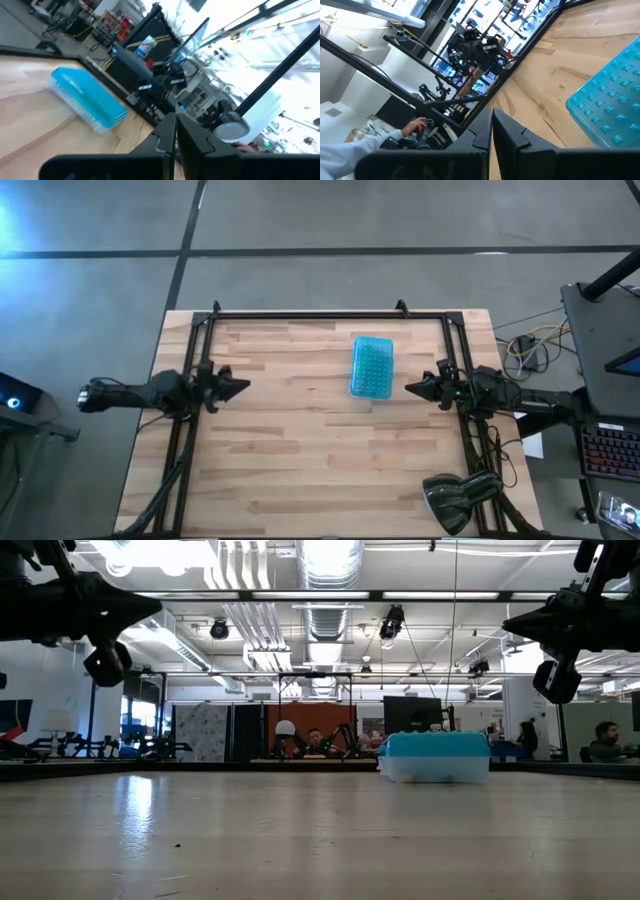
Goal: Pick & place school supplies into a supply box
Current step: Return to Home Position
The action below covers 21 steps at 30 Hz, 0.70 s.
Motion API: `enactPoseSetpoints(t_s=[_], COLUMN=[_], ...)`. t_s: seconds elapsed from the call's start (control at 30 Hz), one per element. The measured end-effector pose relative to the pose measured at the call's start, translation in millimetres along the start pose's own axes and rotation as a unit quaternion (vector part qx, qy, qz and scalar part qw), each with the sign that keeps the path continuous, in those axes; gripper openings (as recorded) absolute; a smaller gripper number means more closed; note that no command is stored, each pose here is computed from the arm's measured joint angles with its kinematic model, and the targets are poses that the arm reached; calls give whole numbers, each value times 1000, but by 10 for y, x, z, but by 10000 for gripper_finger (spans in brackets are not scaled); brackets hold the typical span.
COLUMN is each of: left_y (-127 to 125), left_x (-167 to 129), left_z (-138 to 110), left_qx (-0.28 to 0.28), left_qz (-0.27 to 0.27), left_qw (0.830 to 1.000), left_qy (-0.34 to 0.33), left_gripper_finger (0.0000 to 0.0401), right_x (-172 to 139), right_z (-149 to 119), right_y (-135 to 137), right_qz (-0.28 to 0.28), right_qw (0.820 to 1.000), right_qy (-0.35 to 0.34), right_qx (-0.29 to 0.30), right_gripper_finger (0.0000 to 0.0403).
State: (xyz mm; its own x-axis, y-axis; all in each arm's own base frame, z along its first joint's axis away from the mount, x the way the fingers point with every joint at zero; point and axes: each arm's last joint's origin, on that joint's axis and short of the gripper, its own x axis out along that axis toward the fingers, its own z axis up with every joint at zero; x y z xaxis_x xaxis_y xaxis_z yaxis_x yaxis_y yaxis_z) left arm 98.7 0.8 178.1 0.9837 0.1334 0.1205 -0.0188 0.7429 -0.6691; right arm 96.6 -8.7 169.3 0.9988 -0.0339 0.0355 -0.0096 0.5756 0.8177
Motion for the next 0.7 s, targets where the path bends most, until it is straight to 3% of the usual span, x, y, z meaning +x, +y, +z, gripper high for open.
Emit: enactPoseSetpoints(t_s=[0.6, 0.7], left_y=[-6, 54], left_x=[-26, -29], left_z=[14, -56], left_qx=[-2, 7], left_qz=[-7, 23], left_qw=[1000, 999], left_qy=[-8, 29], left_gripper_finger=[0, 0], right_x=[0, 0], right_z=[-1, -1], right_y=[-1, -1], right_qz=[0, 0], right_qw=[1000, 1000], right_qy=[0, 0], right_qx=[0, 0], right_gripper_finger=[9, 9])
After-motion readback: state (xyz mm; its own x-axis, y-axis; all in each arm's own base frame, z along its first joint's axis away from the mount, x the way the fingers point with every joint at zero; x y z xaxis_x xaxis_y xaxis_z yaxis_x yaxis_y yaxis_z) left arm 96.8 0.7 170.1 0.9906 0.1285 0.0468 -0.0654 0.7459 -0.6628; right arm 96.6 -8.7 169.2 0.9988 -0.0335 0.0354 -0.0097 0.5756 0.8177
